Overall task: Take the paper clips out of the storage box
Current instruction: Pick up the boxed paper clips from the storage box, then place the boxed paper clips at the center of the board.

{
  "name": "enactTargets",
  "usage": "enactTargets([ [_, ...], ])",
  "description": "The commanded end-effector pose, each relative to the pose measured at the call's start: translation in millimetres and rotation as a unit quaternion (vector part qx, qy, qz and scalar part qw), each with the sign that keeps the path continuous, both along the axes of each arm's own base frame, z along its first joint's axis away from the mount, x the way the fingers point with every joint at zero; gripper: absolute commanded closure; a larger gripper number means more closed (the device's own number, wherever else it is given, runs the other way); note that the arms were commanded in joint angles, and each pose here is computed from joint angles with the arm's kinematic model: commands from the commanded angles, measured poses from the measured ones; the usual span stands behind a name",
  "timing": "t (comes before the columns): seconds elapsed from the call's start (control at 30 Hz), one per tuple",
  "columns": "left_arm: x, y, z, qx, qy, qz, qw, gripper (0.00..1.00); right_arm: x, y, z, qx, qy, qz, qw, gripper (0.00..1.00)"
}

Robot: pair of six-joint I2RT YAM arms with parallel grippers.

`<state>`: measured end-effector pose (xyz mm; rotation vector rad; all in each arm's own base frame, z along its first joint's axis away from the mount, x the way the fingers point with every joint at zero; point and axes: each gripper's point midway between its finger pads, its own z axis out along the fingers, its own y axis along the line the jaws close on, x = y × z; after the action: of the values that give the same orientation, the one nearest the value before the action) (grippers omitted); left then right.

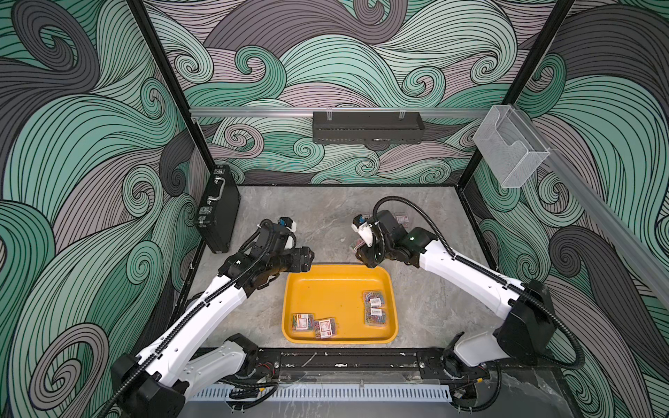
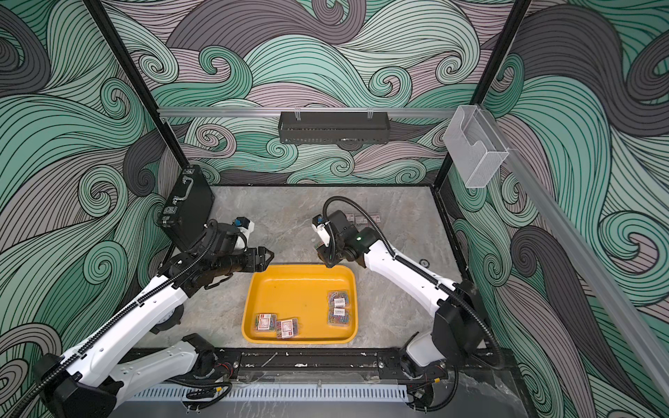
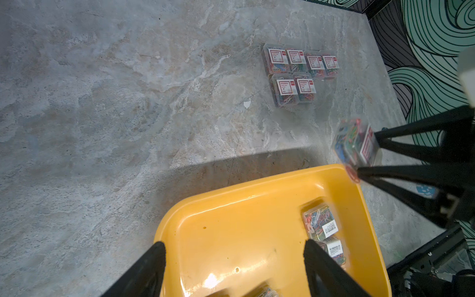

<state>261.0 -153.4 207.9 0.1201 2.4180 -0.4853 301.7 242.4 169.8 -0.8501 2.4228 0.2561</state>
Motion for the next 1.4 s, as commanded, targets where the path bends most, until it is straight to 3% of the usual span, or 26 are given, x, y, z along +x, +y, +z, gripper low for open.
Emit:
enactTargets([
  [0.0, 0.3, -3.1, 9.6, -0.007, -0.012, -0.011, 1.000, 0.18, 16.8, -37.1, -8.2, -0.028, 0.008, -0.060, 0.998, 0.56],
  [0.23, -2.8, 1.0, 7.0, 0.001, -0.006, -0.006, 1.000, 0.18, 52.5, -102.2, -31.7, -0.059, 0.037, -0.180, 0.981, 0.57],
  [0.37, -4.0, 4.0, 7.2, 0.004, -0.008, -0.002, 1.000, 0.18, 64.4, -123.3, -50.1, -0.068, 0.061, -0.215, 0.972, 0.55],
  [0.93, -9.6, 11.7, 8.8, 0.014, -0.010, 0.005, 1.000, 0.17, 110.8, -139.4, -106.4, -0.102, 0.113, -0.273, 0.950, 0.56],
  [1.37, -10.4, 12.9, 7.4, 0.019, -0.011, 0.004, 1.000, 0.18, 124.2, -145.2, -119.0, -0.096, 0.127, -0.288, 0.944, 0.56],
])
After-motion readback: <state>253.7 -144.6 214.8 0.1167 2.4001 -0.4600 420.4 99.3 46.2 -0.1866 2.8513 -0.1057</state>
